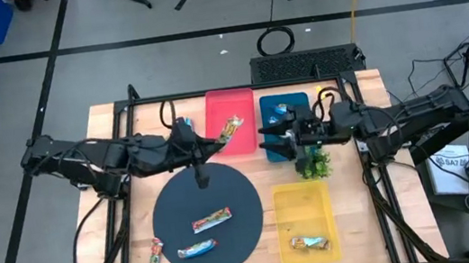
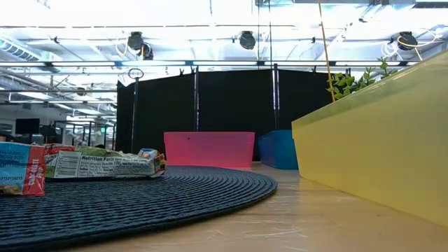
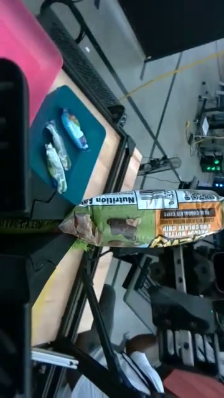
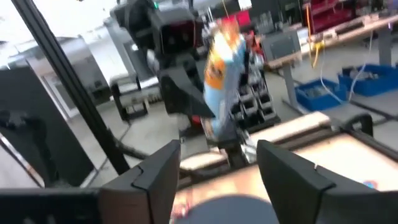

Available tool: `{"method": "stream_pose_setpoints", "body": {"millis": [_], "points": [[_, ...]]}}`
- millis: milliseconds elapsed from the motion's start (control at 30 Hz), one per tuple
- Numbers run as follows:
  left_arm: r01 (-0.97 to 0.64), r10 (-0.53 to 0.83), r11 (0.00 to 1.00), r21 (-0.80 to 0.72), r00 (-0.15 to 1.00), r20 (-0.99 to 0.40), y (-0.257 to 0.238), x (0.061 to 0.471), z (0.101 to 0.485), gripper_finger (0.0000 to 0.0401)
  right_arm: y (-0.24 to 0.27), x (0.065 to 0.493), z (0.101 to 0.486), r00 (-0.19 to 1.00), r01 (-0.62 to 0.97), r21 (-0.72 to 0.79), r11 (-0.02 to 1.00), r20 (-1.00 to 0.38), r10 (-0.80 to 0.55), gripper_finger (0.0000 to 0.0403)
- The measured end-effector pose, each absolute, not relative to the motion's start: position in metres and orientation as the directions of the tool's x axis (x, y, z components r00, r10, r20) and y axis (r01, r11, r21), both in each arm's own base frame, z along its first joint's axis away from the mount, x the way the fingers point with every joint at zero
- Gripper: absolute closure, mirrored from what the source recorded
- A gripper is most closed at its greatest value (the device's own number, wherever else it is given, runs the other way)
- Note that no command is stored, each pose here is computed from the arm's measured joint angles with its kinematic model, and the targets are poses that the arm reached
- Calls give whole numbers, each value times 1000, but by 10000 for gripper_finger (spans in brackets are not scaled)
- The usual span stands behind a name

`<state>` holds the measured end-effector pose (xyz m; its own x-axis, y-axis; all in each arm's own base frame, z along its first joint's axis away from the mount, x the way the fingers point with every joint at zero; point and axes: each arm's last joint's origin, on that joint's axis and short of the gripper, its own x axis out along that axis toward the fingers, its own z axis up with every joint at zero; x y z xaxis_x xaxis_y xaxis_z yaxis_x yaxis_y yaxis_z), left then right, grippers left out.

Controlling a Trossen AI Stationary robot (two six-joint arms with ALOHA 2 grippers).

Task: Pick and place Granola Bars by type
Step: Put the yellow granola bar into the yellow bin

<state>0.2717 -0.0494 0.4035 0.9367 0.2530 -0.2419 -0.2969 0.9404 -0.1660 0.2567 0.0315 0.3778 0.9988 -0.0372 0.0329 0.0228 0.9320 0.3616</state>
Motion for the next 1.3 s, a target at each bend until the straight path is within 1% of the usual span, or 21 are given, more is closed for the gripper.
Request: {"method": "stream_pose_setpoints", "body": {"millis": [100,200,367,500,567,633,700,833,867,900,967,1067,1133,1233,1300], "points": [[-275,238,949,-154,945,-224,-50,274,405,388,33,268,374,998,15,346,938,59,-38,185],[-254,219,954,-161,954,-204,-52,279,405,388,34,277,370,996,9,345,938,78,-38,184],[-203,161,965,-164,958,-237,-56,290,395,389,35,290,368,989,-11,353,935,143,-42,192],[-166,119,972,-165,958,-260,-60,297,388,389,36,295,362,991,-8,360,933,130,-42,198],[-149,103,974,-173,963,-250,-63,300,387,389,36,297,361,991,-9,376,927,124,-41,207],[-149,103,974,-172,962,-252,-63,301,386,389,36,297,360,992,-11,393,919,118,-39,228],[-155,107,972,-175,961,-254,-63,301,386,389,36,297,360,992,-16,412,911,117,-35,262],[-161,116,971,-176,963,-244,-61,302,387,389,37,297,362,991,-37,398,916,136,-19,364],[-161,116,971,-179,964,-237,-61,302,388,389,37,297,363,989,-40,388,921,146,-19,376],[-160,117,970,-182,967,-226,-61,302,389,388,37,296,364,988,-42,386,921,155,-20,379],[-155,116,970,-186,972,-205,-61,303,391,374,37,296,365,987,-49,403,914,162,-18,379],[-142,108,975,-171,975,-196,-61,303,392,328,37,292,364,993,-57,432,900,120,5,384],[-141,108,976,-169,976,-190,-59,296,397,295,37,287,362,997,-56,437,898,64,31,386],[-158,130,971,-179,979,-159,-52,280,411,247,41,276,357,995,-49,461,886,-57,84,388],[-173,142,969,-178,974,-174,-46,270,415,219,45,266,357,988,-43,483,875,-111,110,389]]}}
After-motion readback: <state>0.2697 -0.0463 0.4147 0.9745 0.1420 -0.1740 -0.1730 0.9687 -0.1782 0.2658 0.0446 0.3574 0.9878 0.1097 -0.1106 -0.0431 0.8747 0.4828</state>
